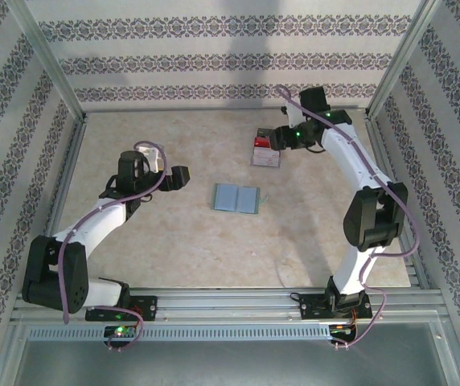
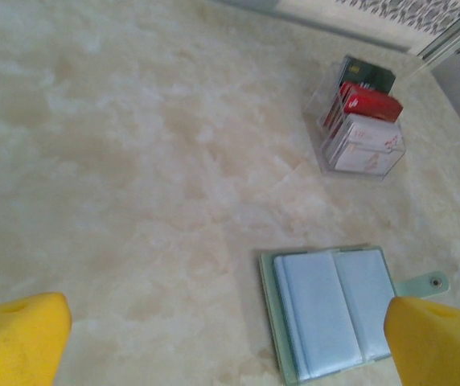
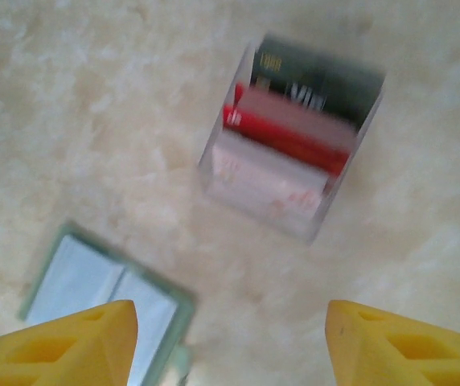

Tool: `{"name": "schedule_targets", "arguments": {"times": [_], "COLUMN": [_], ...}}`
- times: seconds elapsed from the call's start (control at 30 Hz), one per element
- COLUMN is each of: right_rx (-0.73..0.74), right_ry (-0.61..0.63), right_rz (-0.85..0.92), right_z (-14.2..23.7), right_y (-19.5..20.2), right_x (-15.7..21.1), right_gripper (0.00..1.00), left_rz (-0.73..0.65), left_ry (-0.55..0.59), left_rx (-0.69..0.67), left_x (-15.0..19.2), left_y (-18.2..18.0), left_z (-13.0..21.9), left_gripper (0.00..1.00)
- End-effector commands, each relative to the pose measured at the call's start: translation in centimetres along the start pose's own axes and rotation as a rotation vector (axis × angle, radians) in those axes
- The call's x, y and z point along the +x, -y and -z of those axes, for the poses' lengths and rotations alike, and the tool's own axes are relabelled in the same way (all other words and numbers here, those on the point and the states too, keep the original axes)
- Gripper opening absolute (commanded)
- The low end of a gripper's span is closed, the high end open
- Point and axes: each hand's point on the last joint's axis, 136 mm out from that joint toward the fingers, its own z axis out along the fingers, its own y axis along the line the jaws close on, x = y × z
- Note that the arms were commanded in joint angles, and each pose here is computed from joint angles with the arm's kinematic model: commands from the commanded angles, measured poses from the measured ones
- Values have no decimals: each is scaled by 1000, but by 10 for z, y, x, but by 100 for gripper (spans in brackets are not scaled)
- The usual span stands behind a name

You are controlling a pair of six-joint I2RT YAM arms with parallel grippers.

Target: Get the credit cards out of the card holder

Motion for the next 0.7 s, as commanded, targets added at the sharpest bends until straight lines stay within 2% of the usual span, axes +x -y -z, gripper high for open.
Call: {"name": "schedule_targets", "arguments": {"times": [0.0,0.1,0.37,0.67], "right_rx": [-185,-259,-292,-303], "right_ry": [46,-10,-117,-151], "right_rz": [-234,-320,-431,-462], "right_z": [10,4,-17,-31], "right_y": [-26,-35,-34,-31], "right_x": [7,34,97,123], "right_gripper": [64,65,65,65], "left_rz": [98,138,289,351], "left_ry": [-93,-160,-334,-435], "left_rx": [34,73,190,221], "left_x": [13,22,46,66], "left_y": [1,5,20,30], "left_z": [-4,-12,-35,-55], "left_gripper": [97,89,71,69]}}
